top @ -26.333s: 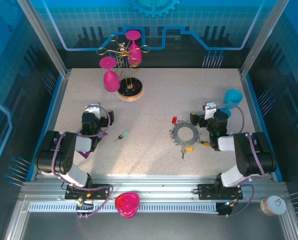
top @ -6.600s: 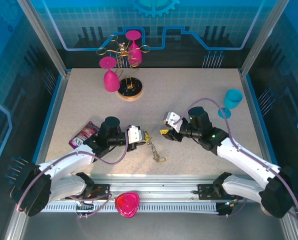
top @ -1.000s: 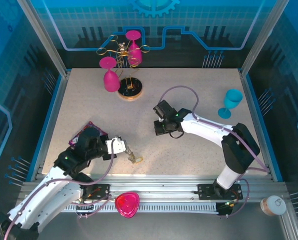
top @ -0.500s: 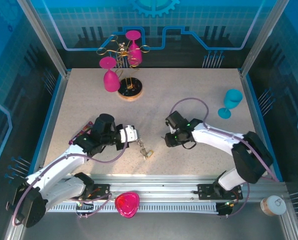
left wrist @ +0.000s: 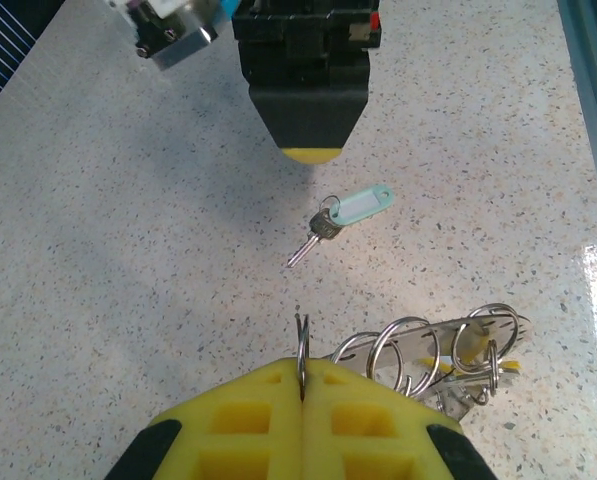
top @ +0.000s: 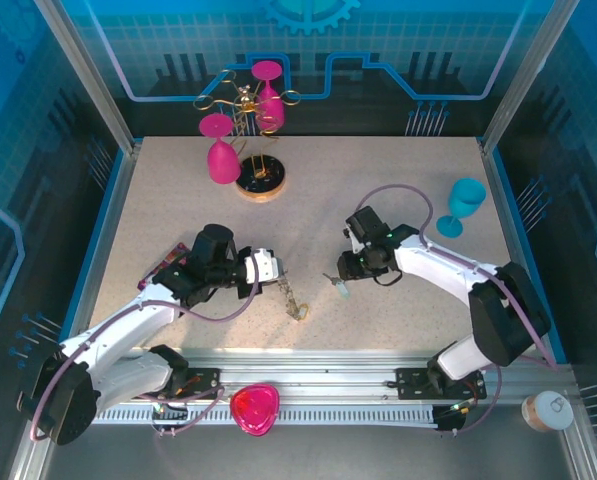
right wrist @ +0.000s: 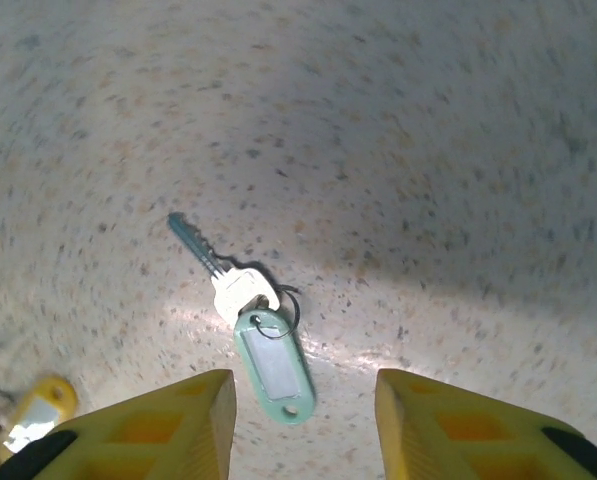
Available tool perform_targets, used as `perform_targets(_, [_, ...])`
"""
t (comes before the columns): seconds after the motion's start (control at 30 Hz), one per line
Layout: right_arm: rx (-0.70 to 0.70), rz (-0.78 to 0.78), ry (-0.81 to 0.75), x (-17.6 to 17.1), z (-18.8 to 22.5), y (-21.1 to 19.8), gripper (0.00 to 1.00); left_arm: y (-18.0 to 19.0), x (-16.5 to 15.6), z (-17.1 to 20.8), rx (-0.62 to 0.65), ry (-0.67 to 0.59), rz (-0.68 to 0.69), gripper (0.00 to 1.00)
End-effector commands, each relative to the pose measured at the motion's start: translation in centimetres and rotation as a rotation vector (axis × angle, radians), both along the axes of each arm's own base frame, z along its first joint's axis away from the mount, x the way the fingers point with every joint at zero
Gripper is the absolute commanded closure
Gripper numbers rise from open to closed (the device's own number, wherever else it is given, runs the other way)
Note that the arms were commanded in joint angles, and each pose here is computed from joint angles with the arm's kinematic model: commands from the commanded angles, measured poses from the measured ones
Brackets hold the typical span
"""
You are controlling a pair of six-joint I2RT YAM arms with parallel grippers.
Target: Put the keys on the keyring
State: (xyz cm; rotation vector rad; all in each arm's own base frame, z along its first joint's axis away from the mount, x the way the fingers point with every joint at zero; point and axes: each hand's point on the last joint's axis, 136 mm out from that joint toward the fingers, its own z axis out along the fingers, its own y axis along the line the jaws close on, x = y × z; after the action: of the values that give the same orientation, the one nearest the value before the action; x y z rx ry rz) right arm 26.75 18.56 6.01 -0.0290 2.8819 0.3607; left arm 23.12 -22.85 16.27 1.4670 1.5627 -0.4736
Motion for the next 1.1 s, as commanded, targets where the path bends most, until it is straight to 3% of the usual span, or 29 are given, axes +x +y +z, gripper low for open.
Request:
perform_targets(0.0, [0.112, -0.339, 0.122, -1.0, -1.0, 0.3, 0.58, -0.4, -0.5, 0.6, -0.045, -0.035, -0.042, 1.0])
perform_targets(0.13, [0.212, -0.423, 0.117, -0.4, -1.5, 2.4, 0.6, -0.4, -0.7, 0.4, -0.051, -0.041, -0.048, 1.0])
perform_targets(0.47, [0.132, -0.401, 0.129, -0.2, -3.5, 2.0, 0.63, -0.4, -1.0, 0.9, -0.073, -0.06, -0.057, 1.0])
perform_targets(1.07, [0.149, -0.365, 0.124, 0.5, -4.3, 2.7, 0.79, -0.4, -1.0, 0.8, -0.07, -0.061, -0.058, 1.0])
